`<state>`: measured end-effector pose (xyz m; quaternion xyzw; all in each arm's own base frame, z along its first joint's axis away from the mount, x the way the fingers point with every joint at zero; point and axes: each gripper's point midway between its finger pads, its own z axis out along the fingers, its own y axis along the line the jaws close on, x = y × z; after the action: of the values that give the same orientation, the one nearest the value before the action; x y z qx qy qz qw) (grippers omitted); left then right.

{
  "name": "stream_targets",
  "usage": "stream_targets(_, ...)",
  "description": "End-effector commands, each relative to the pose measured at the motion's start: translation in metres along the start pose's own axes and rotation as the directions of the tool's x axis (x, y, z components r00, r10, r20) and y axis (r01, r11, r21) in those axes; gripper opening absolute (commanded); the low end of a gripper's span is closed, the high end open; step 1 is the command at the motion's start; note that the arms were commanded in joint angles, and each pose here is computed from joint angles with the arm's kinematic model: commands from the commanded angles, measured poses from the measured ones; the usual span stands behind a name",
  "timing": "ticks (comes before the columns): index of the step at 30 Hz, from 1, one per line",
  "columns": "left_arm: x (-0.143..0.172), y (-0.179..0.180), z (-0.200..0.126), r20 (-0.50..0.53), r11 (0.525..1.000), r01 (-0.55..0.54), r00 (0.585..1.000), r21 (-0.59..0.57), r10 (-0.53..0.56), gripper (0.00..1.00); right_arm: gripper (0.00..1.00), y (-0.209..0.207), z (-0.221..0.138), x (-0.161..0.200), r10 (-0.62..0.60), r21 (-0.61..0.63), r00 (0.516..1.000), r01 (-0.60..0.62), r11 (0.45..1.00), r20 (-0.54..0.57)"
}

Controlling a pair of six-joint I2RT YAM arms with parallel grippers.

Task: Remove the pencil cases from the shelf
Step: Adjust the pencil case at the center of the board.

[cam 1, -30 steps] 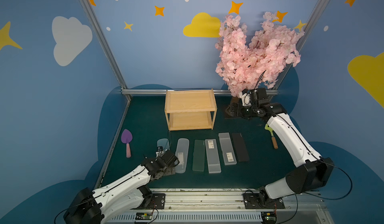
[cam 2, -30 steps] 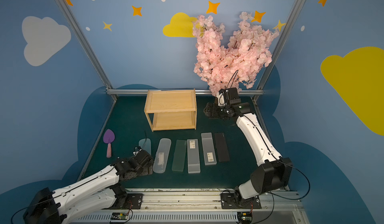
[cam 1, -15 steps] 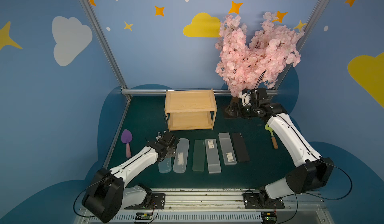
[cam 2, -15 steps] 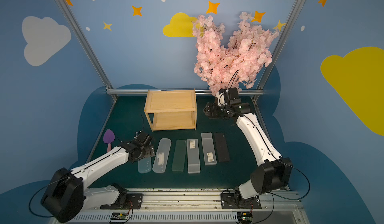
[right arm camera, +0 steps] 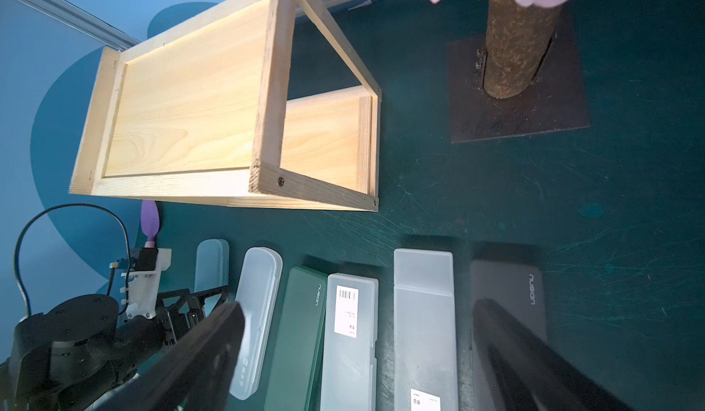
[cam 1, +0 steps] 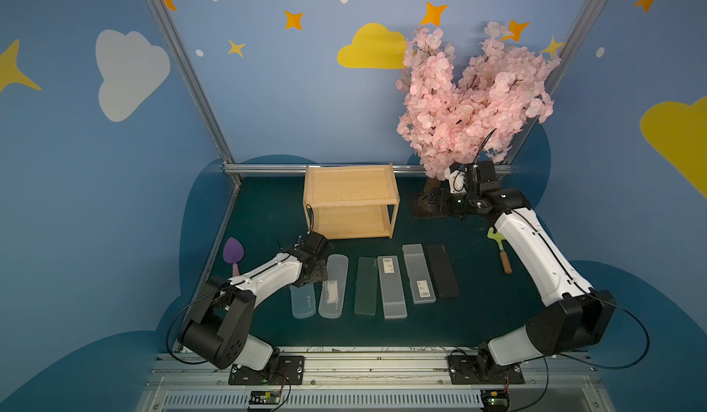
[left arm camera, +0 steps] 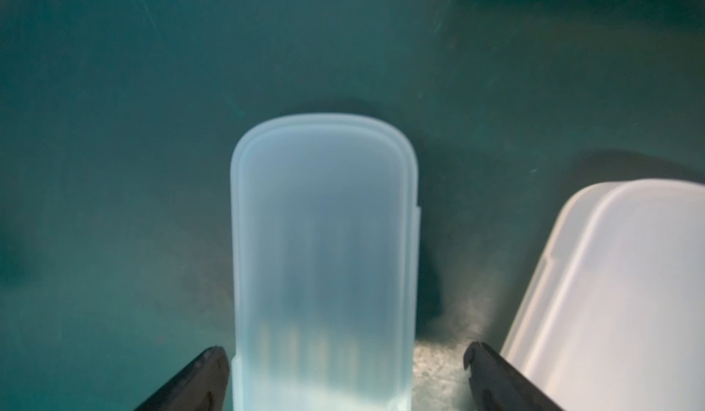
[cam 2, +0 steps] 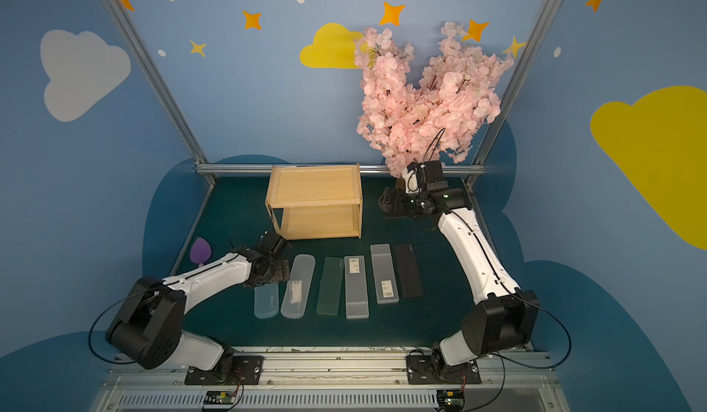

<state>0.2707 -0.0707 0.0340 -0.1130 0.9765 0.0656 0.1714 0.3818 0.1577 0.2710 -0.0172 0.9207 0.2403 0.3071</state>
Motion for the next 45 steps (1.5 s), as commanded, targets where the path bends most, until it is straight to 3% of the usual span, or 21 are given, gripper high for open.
stream_targets(1, 0.013, 0.009, 0.0, -0.018, 1.0, 0.002, 1.0, 0.0, -0.002, 1.0, 0.98, 0.002, -0.006, -0.001, -0.013, -0.01, 1.0, 0.013, 1.0, 0.011)
stream_targets(16, 0.014, 0.009, 0.004, -0.029, 1.0, 0.007, 1.0, 0.016, -0.007, 0.98, 0.98, -0.001, -0.009, 0.004, -0.012, 0.0, 1.0, 0.012, 1.0, 0.011)
stream_targets(24, 0.012, 0.007, 0.002, -0.036, 1.0, -0.021, 0.999, 0.022, 0.022, 0.78, 0.98, -0.003, -0.009, 0.007, -0.005, 0.003, 1.0, 0.005, 1.0, 0.007)
stream_targets(38, 0.017, 0.0, 0.005, -0.082, 0.995, -0.08, 0.993, 0.053, 0.084, 0.78, 0.98, -0.007, -0.008, 0.012, 0.003, 0.01, 1.0, -0.003, 1.0, -0.001)
stream_targets(45, 0.019, 0.006, 0.006, -0.097, 0.998, -0.066, 0.993, 0.01, 0.067, 0.9, 0.98, -0.009, -0.009, 0.013, 0.008, 0.007, 1.0, -0.008, 1.0, -0.004)
